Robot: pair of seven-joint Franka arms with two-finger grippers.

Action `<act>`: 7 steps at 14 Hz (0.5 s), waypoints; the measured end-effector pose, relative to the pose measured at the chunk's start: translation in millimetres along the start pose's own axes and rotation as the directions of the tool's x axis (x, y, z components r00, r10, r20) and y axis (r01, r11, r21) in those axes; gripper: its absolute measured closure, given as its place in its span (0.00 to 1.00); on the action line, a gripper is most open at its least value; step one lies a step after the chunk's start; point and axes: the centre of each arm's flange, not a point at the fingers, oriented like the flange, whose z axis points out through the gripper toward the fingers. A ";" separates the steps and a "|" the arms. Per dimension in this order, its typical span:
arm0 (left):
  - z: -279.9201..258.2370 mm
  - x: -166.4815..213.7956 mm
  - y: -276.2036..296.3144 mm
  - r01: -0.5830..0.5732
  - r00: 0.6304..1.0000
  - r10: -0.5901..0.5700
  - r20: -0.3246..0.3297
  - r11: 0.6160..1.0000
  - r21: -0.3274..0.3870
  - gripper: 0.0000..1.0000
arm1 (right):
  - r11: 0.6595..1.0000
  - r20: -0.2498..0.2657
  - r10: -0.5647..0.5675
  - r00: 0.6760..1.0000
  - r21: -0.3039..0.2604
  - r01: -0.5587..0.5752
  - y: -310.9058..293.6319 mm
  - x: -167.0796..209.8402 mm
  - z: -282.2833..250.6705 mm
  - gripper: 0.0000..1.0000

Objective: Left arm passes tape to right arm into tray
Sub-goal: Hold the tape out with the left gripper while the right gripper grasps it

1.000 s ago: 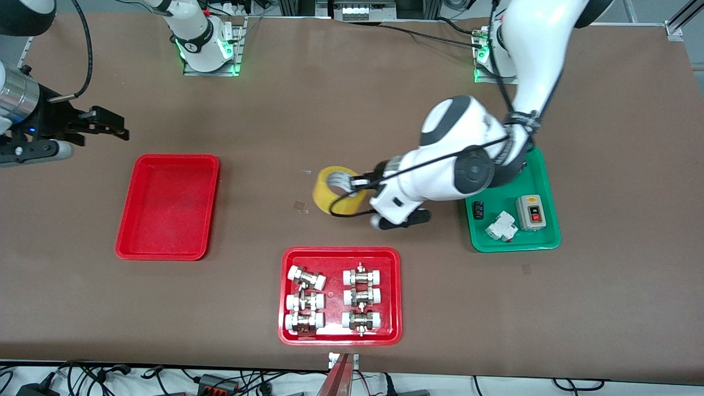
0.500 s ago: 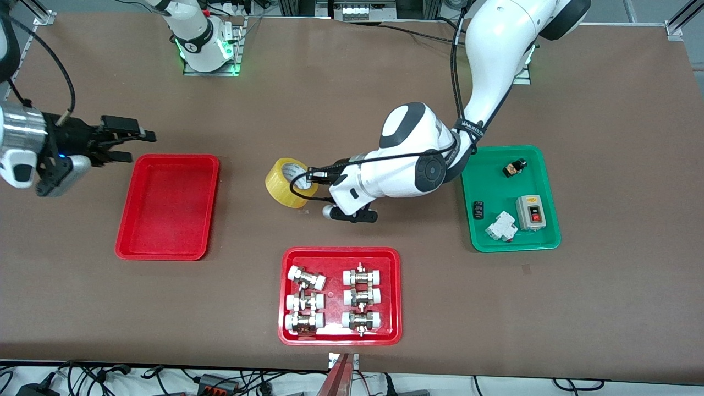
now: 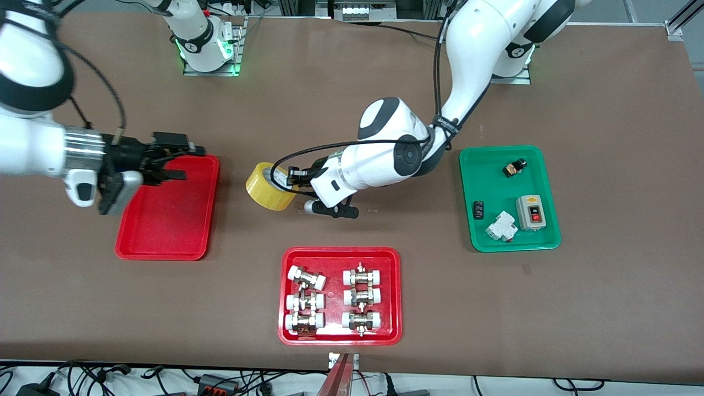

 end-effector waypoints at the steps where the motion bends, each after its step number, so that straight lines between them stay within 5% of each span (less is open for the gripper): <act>1: 2.4 0.8 -2.0 0.001 1.000 -0.001 -0.001 1.000 0.001 0.79 | 1.000 -0.009 -0.010 1.000 -0.010 0.010 -5.0 6.1 12.4 0.00; 7: 4.8 2.8 6.0 -0.015 0.999 0.014 -0.052 0.999 -0.029 0.79 | 0.998 -0.038 -0.024 0.999 -0.055 0.022 -2.9 34.8 80.0 0.00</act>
